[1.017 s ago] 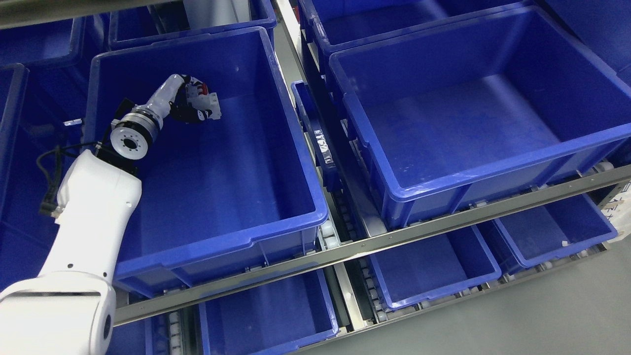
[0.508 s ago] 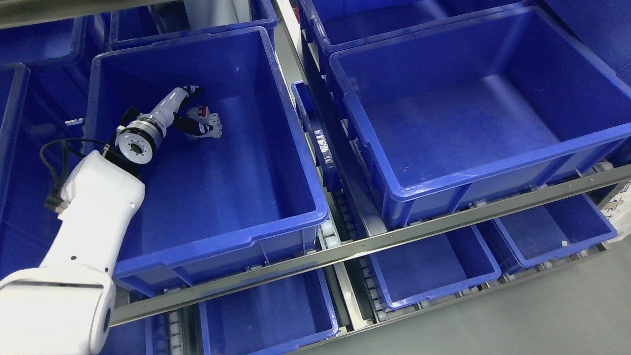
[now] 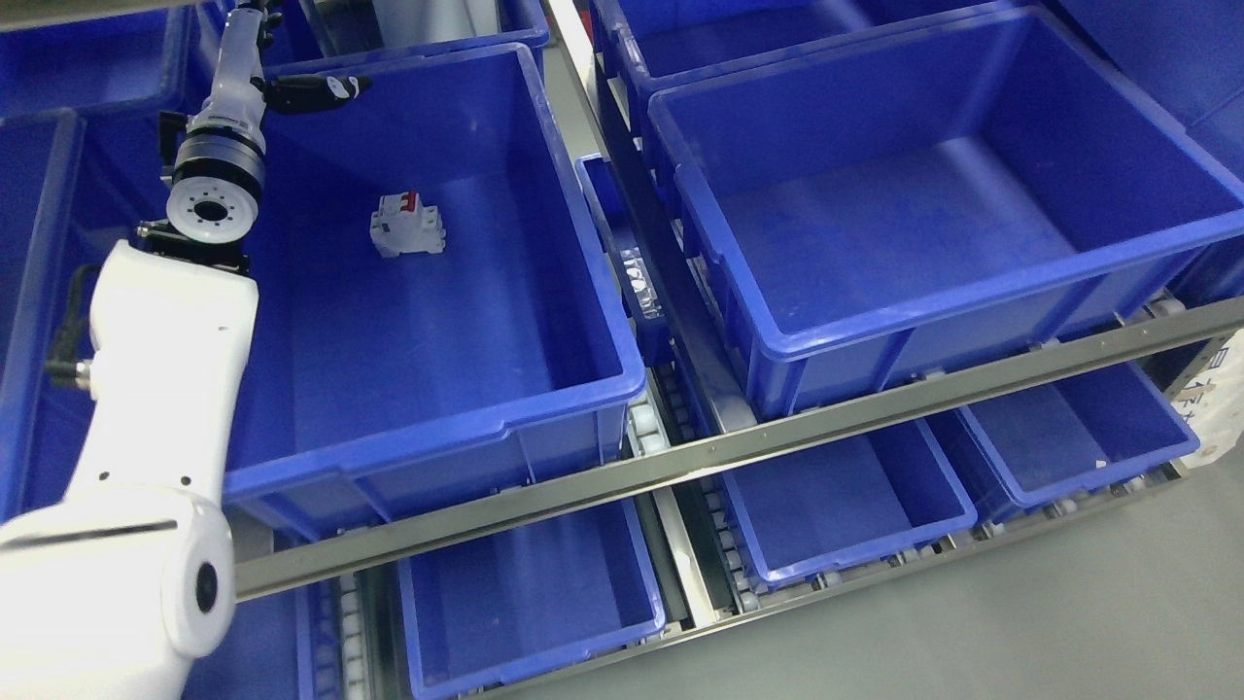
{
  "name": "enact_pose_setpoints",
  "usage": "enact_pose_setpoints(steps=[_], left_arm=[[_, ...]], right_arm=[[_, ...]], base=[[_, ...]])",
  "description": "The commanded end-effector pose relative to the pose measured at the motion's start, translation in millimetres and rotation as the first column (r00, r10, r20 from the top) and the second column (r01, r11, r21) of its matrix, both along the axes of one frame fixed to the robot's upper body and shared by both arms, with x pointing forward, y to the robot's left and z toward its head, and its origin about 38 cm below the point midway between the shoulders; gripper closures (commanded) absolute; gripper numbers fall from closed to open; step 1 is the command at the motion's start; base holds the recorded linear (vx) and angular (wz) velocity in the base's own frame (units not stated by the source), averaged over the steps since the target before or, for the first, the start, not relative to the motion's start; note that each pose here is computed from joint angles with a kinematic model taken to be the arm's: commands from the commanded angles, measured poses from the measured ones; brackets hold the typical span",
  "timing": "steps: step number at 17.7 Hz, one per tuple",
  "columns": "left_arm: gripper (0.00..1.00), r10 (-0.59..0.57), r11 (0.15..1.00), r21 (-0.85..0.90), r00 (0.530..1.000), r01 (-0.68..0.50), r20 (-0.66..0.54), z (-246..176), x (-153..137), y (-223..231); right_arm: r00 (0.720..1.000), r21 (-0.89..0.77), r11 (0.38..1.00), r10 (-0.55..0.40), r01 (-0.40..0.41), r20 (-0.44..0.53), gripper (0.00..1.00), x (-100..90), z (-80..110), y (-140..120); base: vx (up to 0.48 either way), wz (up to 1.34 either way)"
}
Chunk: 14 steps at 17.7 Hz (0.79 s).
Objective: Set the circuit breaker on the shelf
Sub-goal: 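Open the left hand to release the breaker and withdraw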
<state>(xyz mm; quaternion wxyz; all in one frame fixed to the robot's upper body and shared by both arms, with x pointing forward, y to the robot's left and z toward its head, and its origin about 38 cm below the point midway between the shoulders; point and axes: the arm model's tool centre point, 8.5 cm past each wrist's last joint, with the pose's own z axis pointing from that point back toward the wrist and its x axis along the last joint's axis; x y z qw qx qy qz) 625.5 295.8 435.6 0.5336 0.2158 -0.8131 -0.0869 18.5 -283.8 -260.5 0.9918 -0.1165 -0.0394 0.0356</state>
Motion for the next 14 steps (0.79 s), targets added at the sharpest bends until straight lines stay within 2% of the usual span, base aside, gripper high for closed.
enact_pose_setpoints(steps=[1, 4, 7, 11, 14], left_arm=[[0.01, 0.131, 0.913, -0.407, 0.924, 0.029, 0.358, 44, -100, 57], [0.0, 0.03, 0.95, -0.299, 0.928, 0.089, 0.372, 10, -135, 16], [0.0, -0.041, 0.964, -0.233, 0.932, 0.133, 0.361, -15, -148, -12], [0.0, -0.055, 0.967, -0.207, 0.911, 0.151, 0.408, -7, -157, -18], [0.0, -0.05, 0.968, -0.207, 0.917, 0.142, 0.395, -22, -163, -16]], right_arm=[[1.0, -0.014, 1.0, 0.021, -0.021, -0.007, 0.0, -0.3, 1.1, -10], [1.0, -0.014, 1.0, 0.021, -0.021, -0.007, 0.0, -0.3, 1.1, -10], [1.0, -0.012, 1.0, 0.02, -0.02, -0.007, 0.0, -0.3, 1.0, -9], [1.0, -0.013, 1.0, 0.021, -0.021, -0.007, 0.0, -0.3, 1.0, -9], [1.0, -0.014, 1.0, 0.021, -0.021, -0.007, 0.0, -0.3, 1.1, -10]], base=[[-0.179, 0.06], [-0.228, 0.04], [-0.222, -0.11], [-0.249, -0.28], [-0.257, -0.14]])
